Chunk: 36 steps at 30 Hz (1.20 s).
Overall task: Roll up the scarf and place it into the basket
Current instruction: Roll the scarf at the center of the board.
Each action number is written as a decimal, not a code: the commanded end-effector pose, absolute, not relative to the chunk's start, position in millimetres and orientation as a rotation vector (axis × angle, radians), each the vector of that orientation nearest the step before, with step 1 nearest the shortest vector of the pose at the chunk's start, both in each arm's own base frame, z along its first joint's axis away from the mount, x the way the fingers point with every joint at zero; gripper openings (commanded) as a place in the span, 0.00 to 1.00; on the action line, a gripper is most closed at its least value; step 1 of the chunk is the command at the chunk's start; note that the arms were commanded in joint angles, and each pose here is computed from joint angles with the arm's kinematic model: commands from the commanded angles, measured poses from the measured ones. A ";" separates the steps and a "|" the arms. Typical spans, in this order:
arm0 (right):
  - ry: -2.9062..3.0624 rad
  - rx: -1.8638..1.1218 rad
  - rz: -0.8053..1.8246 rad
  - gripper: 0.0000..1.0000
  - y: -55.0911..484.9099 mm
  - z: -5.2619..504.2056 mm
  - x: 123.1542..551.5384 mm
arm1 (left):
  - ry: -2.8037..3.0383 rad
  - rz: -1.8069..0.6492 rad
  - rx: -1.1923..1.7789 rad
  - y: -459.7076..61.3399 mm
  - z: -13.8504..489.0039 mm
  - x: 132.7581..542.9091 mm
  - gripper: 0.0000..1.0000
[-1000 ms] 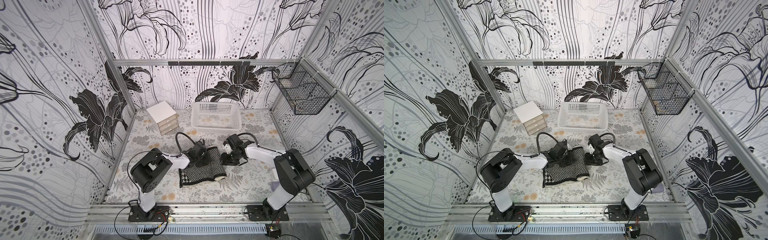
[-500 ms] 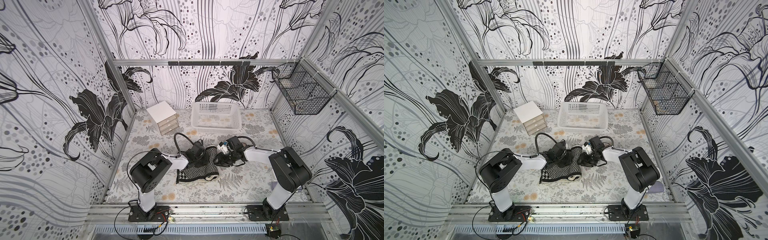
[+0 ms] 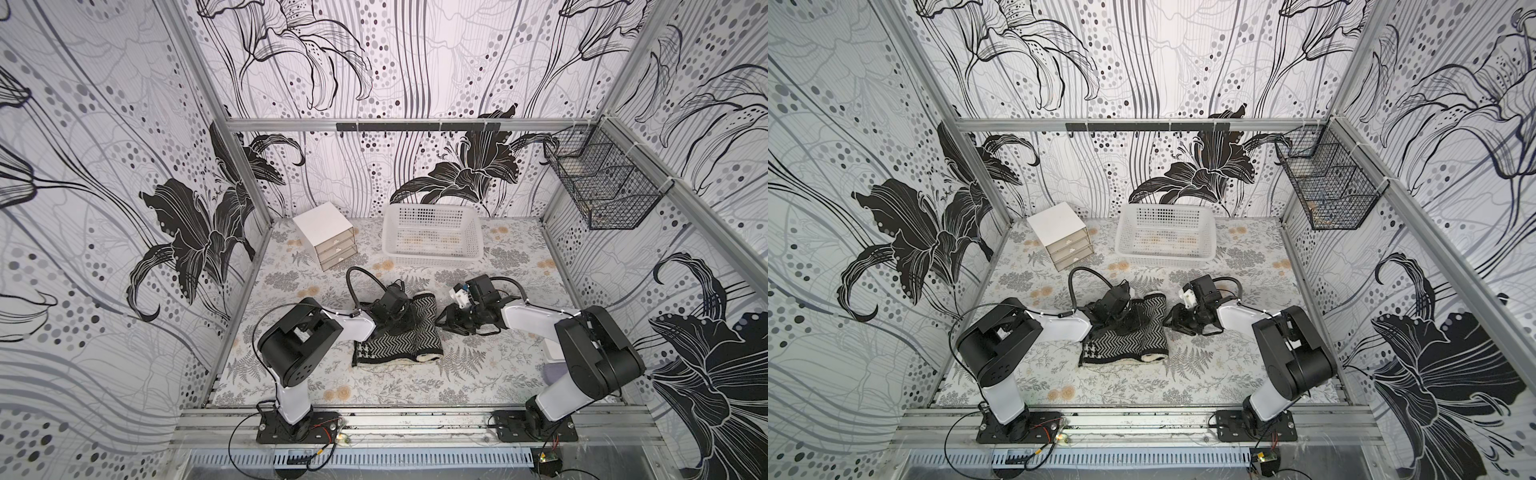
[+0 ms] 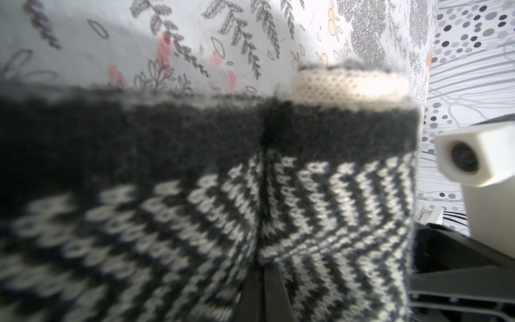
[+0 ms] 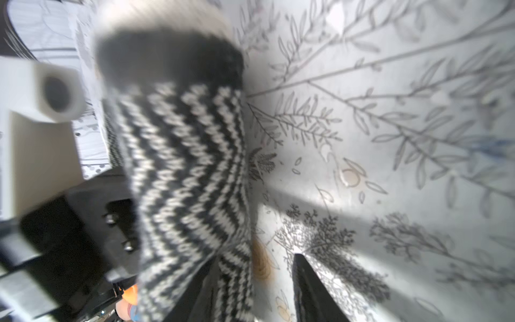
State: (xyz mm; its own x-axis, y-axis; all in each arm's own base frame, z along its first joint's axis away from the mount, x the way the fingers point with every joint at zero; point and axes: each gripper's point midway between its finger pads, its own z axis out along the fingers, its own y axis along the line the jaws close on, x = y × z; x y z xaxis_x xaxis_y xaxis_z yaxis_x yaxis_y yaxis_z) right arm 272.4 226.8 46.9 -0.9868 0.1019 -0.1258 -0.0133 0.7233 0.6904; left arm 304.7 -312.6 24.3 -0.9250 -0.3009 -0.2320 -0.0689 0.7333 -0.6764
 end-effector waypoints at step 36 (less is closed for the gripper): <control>2.890 -0.164 0.898 0.00 252.9 50.7 245.4 | 2.645 -0.806 -0.338 -260.9 36.8 296.2 0.12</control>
